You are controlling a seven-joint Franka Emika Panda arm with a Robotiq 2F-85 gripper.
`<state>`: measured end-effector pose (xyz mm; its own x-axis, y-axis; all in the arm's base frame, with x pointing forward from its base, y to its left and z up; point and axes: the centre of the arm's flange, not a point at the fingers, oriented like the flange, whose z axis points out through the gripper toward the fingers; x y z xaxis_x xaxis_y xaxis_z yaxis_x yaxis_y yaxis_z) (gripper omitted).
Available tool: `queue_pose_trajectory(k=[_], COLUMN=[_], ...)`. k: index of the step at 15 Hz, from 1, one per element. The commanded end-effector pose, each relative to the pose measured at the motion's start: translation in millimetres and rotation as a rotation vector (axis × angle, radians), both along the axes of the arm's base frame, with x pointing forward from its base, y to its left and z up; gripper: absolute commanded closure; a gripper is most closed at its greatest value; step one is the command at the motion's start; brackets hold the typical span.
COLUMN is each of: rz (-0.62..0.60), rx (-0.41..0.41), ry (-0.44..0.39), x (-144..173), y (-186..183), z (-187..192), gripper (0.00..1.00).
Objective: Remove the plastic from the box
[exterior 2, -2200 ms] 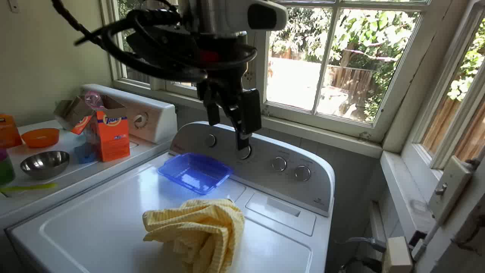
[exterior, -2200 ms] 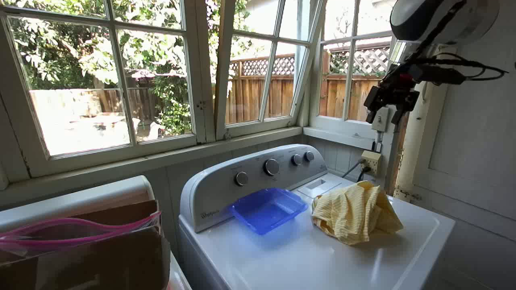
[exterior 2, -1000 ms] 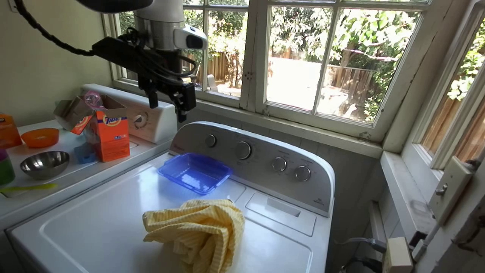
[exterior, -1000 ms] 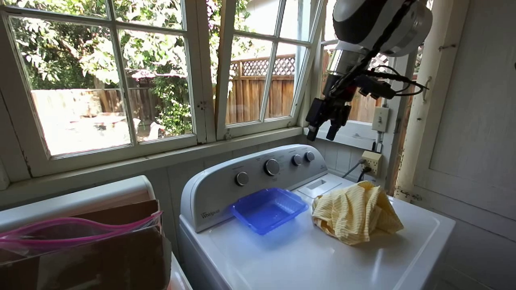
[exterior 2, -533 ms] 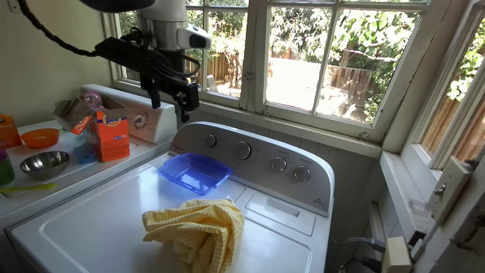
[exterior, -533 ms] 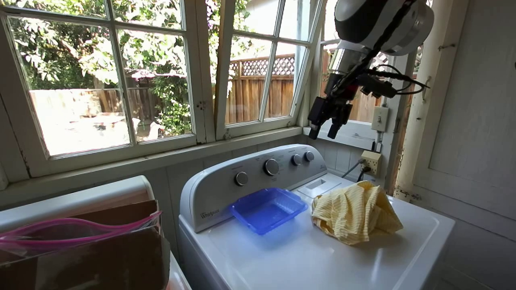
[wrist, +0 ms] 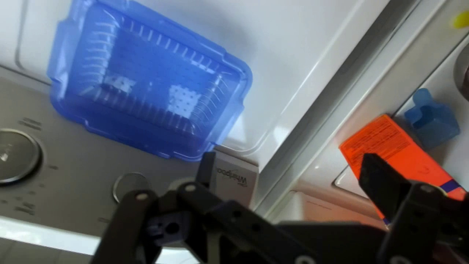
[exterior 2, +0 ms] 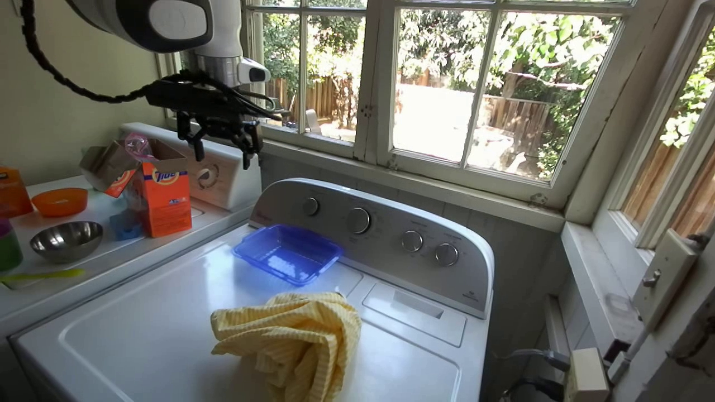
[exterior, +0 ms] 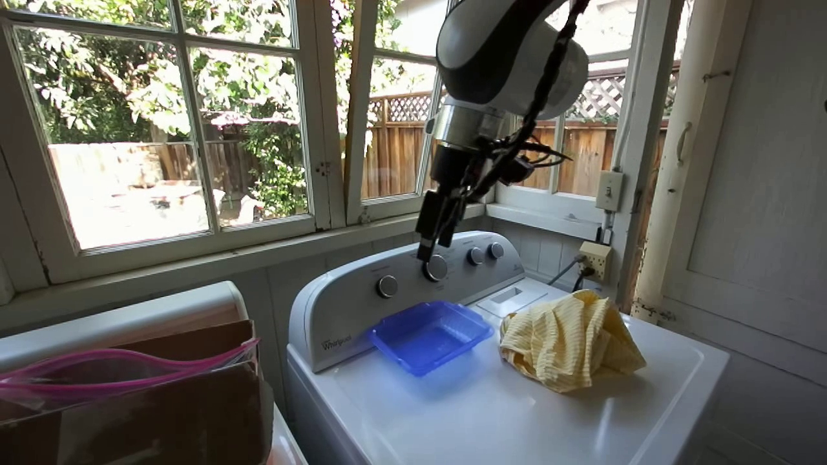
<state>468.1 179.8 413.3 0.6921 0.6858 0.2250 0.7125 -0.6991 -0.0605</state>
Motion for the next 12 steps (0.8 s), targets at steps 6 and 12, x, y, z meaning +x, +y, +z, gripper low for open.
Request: queue_pose_trajectory(k=[6, 12], rz=[0.306, 0.305], rx=[-0.076, -0.060], ry=[-0.076, -0.073], x=[24.2, 26.5], y=[100.9, 103.9], z=[-6.2, -6.8], gripper=[0.00, 0.00])
